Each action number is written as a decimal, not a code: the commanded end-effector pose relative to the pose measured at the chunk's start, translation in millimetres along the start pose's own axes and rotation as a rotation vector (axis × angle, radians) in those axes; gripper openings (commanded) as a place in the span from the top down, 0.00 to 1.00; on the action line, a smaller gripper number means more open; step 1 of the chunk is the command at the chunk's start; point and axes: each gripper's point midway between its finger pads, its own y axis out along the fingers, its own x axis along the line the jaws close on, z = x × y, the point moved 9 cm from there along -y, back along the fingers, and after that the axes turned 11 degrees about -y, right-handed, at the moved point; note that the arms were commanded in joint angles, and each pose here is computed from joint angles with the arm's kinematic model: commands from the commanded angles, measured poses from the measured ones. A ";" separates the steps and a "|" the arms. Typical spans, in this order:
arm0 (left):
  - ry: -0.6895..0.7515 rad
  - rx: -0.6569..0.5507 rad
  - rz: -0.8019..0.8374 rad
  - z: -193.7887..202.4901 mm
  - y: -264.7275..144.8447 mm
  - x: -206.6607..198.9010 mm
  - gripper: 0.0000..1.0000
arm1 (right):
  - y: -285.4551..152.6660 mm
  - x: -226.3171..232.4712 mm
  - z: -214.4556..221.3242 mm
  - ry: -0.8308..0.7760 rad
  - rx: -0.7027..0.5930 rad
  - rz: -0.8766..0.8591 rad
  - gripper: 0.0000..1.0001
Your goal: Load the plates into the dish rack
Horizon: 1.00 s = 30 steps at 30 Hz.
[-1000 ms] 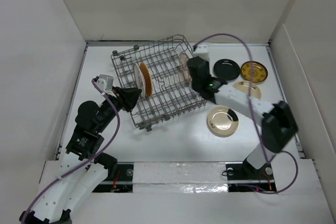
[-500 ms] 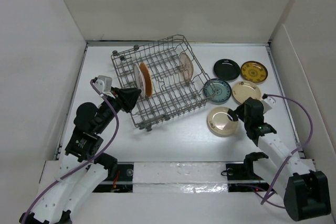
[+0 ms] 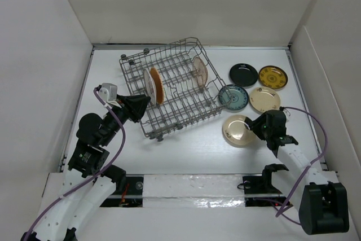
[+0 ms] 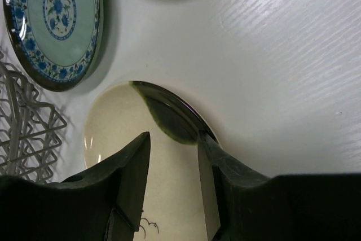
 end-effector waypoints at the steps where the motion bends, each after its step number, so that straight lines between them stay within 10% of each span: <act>1: 0.015 -0.050 0.037 -9.9 -2.4 -7.7 0.77 | -2.1 0.8 1.9 0.024 0.035 -0.003 0.55; 11: 0.018 -0.054 0.055 -11.6 -4.3 -10.5 0.77 | -29.7 6.4 -26.8 0.043 -0.174 0.073 0.49; 30: 0.025 -0.084 0.057 -16.8 -11.4 -13.5 0.77 | 15.0 -4.3 -13.2 -0.021 0.147 0.152 0.49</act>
